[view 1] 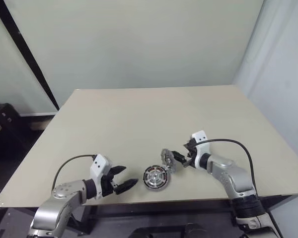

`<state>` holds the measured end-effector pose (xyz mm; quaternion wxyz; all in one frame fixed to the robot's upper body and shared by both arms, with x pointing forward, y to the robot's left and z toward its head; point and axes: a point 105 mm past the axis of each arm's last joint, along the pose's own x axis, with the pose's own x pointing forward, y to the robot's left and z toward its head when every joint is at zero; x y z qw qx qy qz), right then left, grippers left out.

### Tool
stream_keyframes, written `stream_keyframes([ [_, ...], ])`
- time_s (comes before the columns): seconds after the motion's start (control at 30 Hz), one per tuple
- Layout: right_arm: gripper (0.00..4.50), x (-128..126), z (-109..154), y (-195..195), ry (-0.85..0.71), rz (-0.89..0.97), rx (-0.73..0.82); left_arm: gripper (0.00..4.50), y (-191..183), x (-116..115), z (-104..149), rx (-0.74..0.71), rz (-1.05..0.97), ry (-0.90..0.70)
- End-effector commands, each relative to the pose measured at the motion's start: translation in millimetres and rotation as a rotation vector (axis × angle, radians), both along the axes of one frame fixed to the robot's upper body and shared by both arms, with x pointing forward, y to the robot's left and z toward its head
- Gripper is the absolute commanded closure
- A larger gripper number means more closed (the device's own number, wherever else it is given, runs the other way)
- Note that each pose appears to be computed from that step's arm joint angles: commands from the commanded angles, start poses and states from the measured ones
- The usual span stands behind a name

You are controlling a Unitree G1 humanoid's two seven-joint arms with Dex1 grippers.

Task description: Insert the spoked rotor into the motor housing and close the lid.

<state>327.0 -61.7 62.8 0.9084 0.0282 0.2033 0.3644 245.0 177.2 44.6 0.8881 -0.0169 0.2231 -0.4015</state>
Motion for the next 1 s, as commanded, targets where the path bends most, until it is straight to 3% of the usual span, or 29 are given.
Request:
stream_keyframes([
  [0.03, 0.01, -12.0, 16.1, 31.6, -0.037, 0.112, 0.025, 0.00, -1.0, 4.6, 10.4, 0.000, -0.006, -0.041],
  [0.27, 0.01, -23.8, -11.3, 59.5, -0.072, 0.209, -0.103, 0.00, -1.5, 4.1, 11.9, 0.000, 0.004, -0.050],
  [0.5, 0.01, -30.8, -33.2, 63.7, -0.090, 0.263, -0.163, 0.00, -2.7, 0.8, 11.9, -0.001, 0.010, -0.052],
  [0.77, 0.01, -29.9, -8.1, 50.5, -0.128, 0.438, -0.090, 0.00, -5.7, -7.3, 5.0, 0.005, -0.015, -0.024],
  [1.0, 0.01, -39.0, -7.8, 40.1, -0.099, 0.654, -0.126, 0.00, -5.3, -11.6, 2.1, -0.009, -0.047, -0.044],
])
